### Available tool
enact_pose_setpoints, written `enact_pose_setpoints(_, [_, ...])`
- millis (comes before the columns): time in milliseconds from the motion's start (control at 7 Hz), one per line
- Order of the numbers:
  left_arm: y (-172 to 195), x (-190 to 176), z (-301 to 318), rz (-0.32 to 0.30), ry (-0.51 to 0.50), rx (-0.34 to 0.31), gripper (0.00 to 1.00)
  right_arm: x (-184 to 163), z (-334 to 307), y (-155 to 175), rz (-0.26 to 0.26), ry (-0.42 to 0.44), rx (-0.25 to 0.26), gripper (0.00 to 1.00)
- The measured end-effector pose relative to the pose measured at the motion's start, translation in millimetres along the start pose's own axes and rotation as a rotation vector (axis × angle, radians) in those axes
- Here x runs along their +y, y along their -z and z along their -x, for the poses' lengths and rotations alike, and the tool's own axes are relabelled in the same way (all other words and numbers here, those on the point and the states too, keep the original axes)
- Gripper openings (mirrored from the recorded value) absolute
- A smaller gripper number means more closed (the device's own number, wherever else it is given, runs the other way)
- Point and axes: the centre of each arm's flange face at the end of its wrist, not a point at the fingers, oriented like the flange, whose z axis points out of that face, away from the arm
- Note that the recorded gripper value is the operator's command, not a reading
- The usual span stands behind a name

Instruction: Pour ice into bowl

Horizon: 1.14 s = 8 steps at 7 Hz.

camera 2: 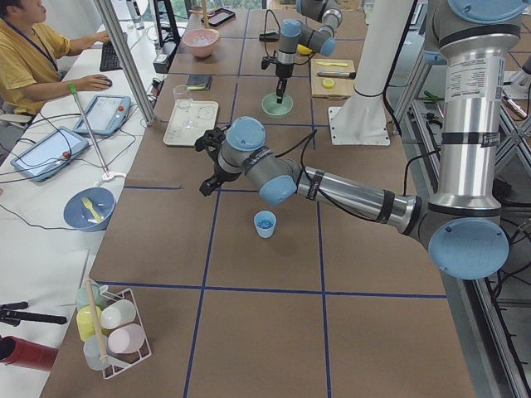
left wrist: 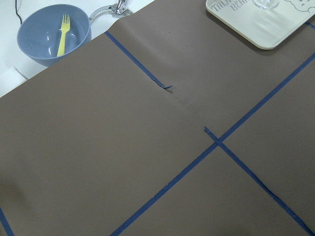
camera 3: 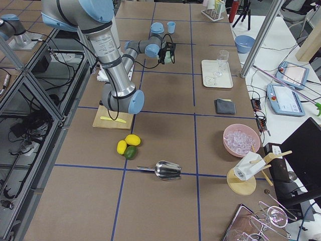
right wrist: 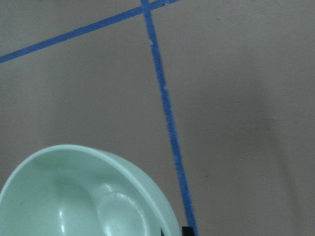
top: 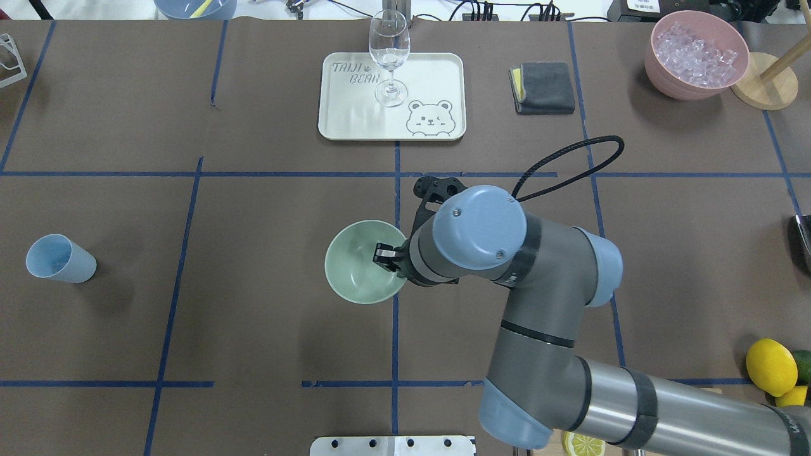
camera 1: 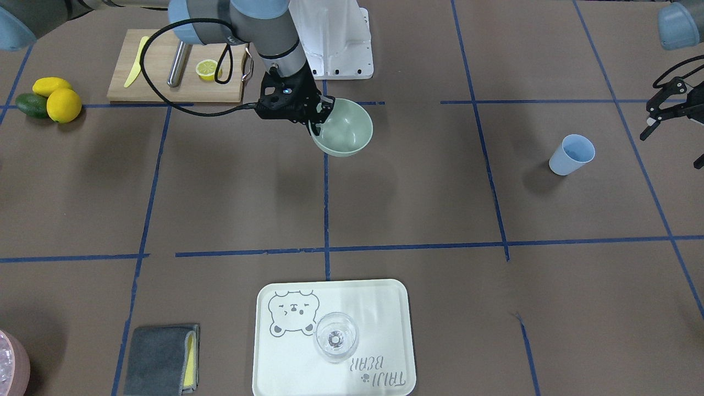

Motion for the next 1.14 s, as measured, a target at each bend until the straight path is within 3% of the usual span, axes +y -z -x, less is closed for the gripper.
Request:
enact_pose_setpoints(286, [-3,0,-2,0.002,-0.005,0.003,1.00,1,55,-33,-0.009,-0.036,0.023,0.00])
enact_pose_setpoints(857, [-11,1,-5,0.013,-0.011,0.008,1.00,2,63,-80,-0.034,-0.079,0.019,0.00])
enact_pose_setpoints(1000, [-12,1,-5,0.014,-0.012,0.006,1.00,3,63,-84,-0.034,-0.087,0.024,0.05])
enact_pose_setpoints(1143, [-12,1,-5,0.014,-0.013,0.000,1.00,2,61,-88,-0.034,-0.094,0.030,0.35])
